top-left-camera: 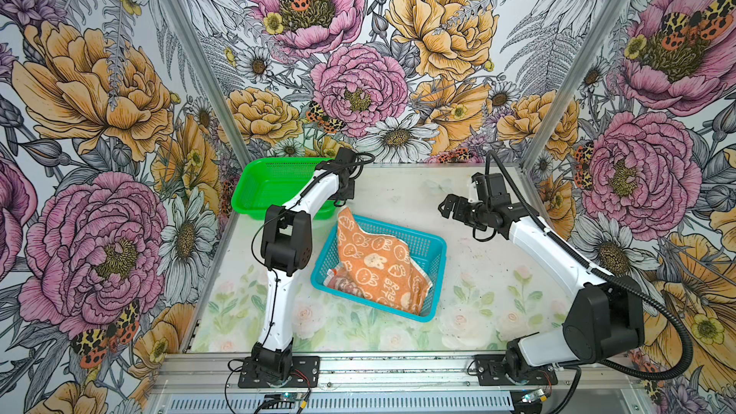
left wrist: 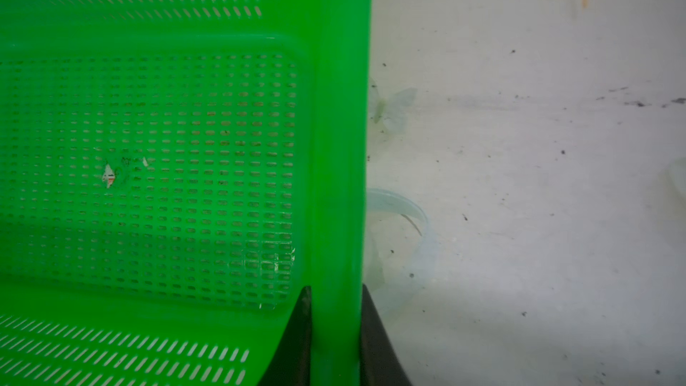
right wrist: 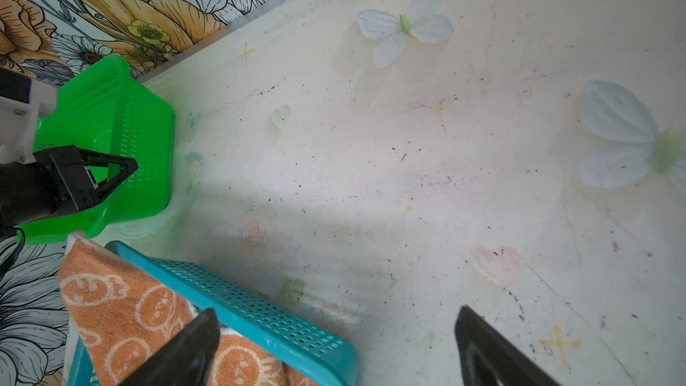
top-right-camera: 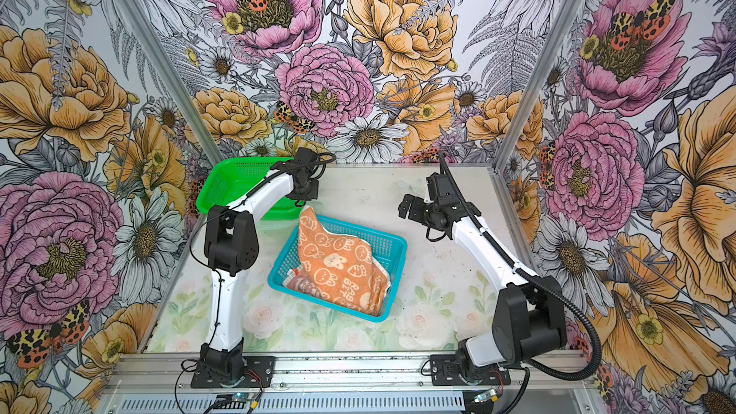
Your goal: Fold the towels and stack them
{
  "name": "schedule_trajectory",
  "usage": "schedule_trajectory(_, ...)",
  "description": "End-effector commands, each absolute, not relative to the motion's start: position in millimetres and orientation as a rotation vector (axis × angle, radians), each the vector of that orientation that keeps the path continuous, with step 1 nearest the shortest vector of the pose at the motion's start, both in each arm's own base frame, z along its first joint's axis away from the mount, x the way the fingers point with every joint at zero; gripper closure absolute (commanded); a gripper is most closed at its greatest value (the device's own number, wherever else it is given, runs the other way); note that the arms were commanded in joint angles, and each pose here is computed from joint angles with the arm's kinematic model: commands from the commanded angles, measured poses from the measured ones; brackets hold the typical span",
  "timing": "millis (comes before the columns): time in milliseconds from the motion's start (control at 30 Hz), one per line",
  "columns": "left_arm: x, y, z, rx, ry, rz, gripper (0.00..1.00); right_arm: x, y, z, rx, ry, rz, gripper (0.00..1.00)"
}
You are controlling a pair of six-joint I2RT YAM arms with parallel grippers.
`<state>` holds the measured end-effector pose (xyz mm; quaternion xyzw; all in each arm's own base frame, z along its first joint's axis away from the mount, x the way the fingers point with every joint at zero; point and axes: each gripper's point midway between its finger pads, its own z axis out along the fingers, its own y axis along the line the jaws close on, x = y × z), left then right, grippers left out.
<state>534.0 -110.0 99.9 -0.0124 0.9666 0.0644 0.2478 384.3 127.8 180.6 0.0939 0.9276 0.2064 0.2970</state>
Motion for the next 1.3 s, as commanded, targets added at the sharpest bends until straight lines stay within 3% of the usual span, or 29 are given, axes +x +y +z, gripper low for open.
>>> schedule_trajectory(0, 530, -86, 118, -0.100, 2.628, 0.164, 1.00, 396, 138, 191, 0.245, 2.429, 0.558, 0.01)
schedule_trajectory(300, 526, -85, 109, -0.054, 2.655, 0.175, 1.00, 396, 147, 183, 0.238, 2.448, 0.566, 0.01)
schedule_trajectory(567, 517, -87, 109, 0.014, 2.656, 0.237, 0.93, 389, 148, 182, 0.233, 2.453, 0.575, 0.01)
schedule_trajectory(667, 515, -88, 108, 0.028, 2.662, 0.243, 0.85, 384, 149, 180, 0.229, 2.459, 0.583, 0.01)
schedule_trajectory(767, 516, -87, 116, 0.024, 2.646, 0.239, 0.69, 376, 157, 181, 0.168, 2.461, 0.581, 0.01)
schedule_trajectory(867, 519, -90, 133, 0.016, 2.610, 0.218, 0.37, 369, 172, 184, 0.039, 2.461, 0.592, 0.01)
schedule_trajectory(933, 522, -92, 148, 0.010, 2.575, 0.206, 0.04, 364, 185, 185, -0.088, 2.459, 0.565, 0.01)
schedule_trajectory(1267, 503, -115, 242, -0.089, 2.415, -0.106, 0.01, 358, 245, 166, -0.716, 2.427, 0.162, 0.01)
